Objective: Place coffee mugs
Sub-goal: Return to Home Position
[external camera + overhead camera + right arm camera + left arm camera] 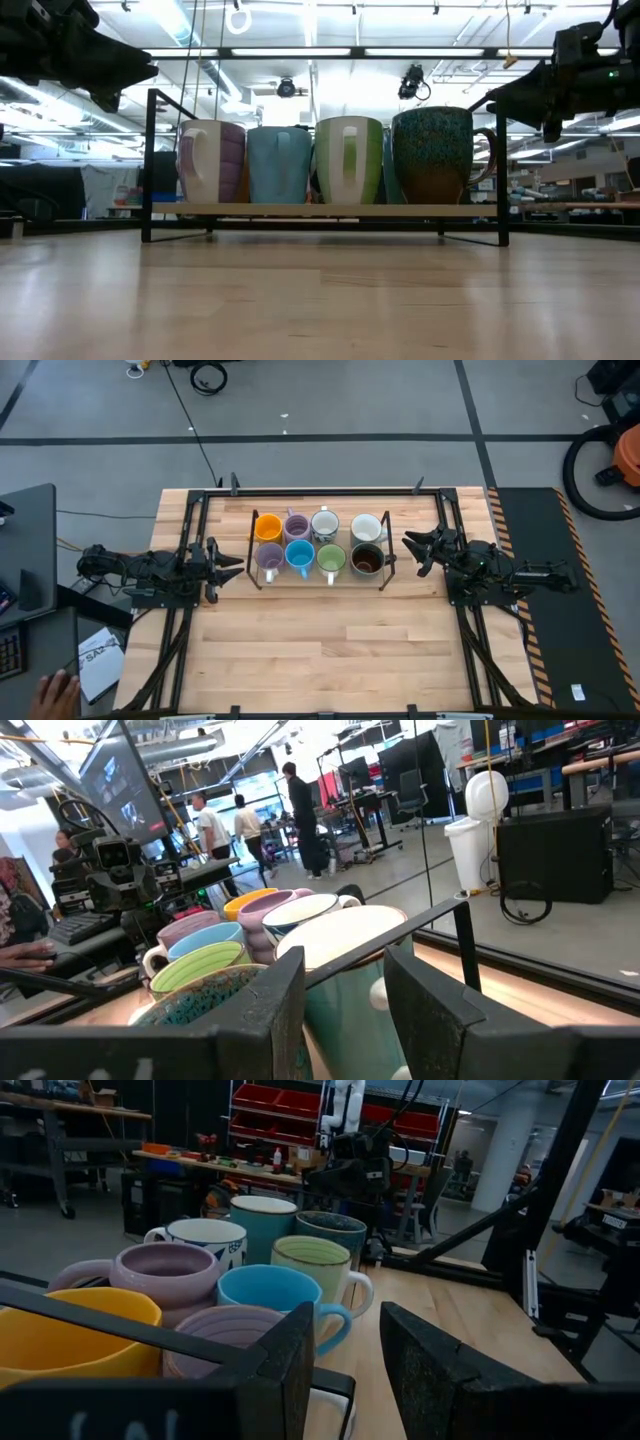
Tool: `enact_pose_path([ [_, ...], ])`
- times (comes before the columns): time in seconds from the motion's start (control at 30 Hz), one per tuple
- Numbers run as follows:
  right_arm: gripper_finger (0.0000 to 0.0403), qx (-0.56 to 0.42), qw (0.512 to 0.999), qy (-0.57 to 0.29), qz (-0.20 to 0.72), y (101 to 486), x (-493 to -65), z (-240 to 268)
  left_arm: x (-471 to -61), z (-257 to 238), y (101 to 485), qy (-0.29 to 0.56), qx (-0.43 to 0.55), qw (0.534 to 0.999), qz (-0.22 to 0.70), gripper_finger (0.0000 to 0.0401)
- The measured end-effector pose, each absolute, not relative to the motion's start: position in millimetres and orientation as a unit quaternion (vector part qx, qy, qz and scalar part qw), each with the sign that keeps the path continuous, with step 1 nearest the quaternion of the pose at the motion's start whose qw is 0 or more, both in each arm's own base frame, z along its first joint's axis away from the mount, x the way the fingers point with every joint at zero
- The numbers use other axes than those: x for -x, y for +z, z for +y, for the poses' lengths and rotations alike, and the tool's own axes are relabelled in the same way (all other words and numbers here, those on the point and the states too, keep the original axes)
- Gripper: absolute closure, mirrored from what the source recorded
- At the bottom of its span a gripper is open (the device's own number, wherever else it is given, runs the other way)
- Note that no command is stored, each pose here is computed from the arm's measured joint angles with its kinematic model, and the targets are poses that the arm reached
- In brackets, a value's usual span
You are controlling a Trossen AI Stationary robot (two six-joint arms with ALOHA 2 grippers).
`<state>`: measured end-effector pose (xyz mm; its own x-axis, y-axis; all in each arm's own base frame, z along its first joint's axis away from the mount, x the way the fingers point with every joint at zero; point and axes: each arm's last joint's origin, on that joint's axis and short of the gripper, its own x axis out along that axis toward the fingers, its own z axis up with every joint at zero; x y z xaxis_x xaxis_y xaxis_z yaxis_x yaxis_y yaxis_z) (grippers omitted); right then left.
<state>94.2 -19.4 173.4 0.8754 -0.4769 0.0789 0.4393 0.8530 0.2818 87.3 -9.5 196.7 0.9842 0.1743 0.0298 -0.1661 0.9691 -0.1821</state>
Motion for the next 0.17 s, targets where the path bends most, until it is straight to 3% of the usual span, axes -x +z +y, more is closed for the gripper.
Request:
enact_pose_path([
  [0.17, 0.0259, -0.129, 0.96, -0.239, -0.073, 173.4, -94.2, -19.4, -87.3, -9.5, 196.7, 0.086, 0.09, 0.992, -0.023, 0.0278],
])
